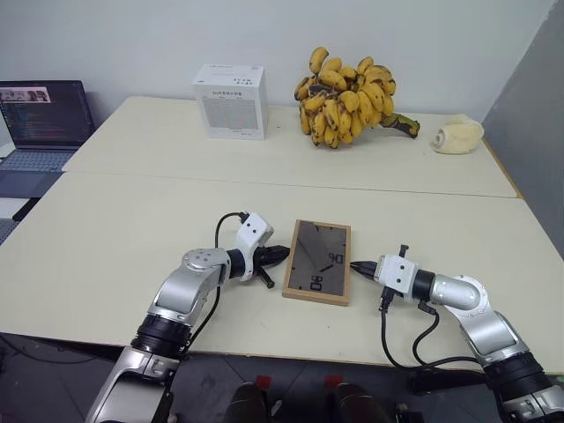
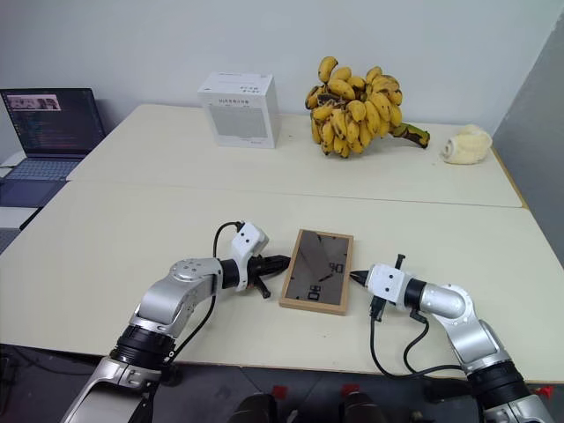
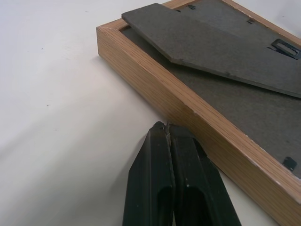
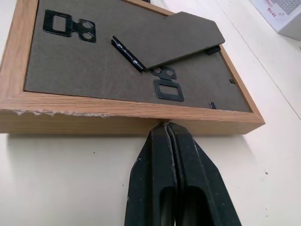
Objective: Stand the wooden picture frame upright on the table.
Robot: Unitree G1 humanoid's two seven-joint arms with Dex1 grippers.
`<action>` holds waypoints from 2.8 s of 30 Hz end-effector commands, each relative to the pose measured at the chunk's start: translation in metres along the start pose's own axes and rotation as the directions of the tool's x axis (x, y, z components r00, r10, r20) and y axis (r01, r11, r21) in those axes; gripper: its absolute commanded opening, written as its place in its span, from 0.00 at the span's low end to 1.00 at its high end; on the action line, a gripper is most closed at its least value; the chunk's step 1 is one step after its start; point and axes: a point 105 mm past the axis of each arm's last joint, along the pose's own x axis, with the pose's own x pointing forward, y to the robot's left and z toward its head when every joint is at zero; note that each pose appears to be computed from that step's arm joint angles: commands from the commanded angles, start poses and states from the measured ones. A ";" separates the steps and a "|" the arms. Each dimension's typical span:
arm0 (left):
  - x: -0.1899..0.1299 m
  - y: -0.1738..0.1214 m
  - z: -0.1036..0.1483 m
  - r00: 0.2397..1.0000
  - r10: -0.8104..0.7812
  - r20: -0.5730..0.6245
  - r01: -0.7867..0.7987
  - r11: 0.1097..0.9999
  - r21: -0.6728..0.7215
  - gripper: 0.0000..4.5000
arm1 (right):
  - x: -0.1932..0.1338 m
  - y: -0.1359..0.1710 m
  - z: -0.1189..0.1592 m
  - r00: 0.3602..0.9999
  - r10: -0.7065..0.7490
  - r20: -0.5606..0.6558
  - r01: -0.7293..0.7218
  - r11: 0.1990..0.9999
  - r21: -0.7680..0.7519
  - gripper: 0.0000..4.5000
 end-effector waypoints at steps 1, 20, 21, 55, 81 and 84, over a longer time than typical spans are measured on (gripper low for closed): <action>-0.023 -0.003 0.009 0.999 -0.045 -0.016 0.045 0.999 -0.018 0.01 | -0.007 -0.009 0.011 0.999 -0.030 0.020 0.031 0.999 -0.039 0.01; -0.085 -0.030 0.024 0.961 -0.277 -0.007 0.212 0.748 -0.629 0.41 | -0.019 -0.021 -0.012 0.998 -0.036 -0.054 0.032 0.996 -0.086 0.00; -0.084 -0.030 0.022 0.961 -0.276 -0.009 0.207 0.742 -0.638 0.45 | -0.019 -0.021 -0.013 0.998 -0.037 -0.055 0.032 0.995 -0.090 0.00; -0.039 -0.044 0.008 0.924 -0.366 -0.109 0.180 0.669 -0.722 0.93 | 0.055 -0.003 0.011 0.995 -0.084 0.052 0.090 0.987 -0.134 0.00; -0.093 -0.024 -0.008 0.940 -0.274 -0.203 0.049 0.697 -0.716 0.93 | -0.007 -0.006 -0.026 0.992 -0.012 -0.124 -0.020 0.967 -0.256 0.00; -0.087 -0.039 -0.011 0.934 -0.306 -0.183 0.074 0.670 -0.739 0.93 | -0.009 0.011 -0.023 0.989 0.072 -0.127 -0.103 0.959 -0.263 0.00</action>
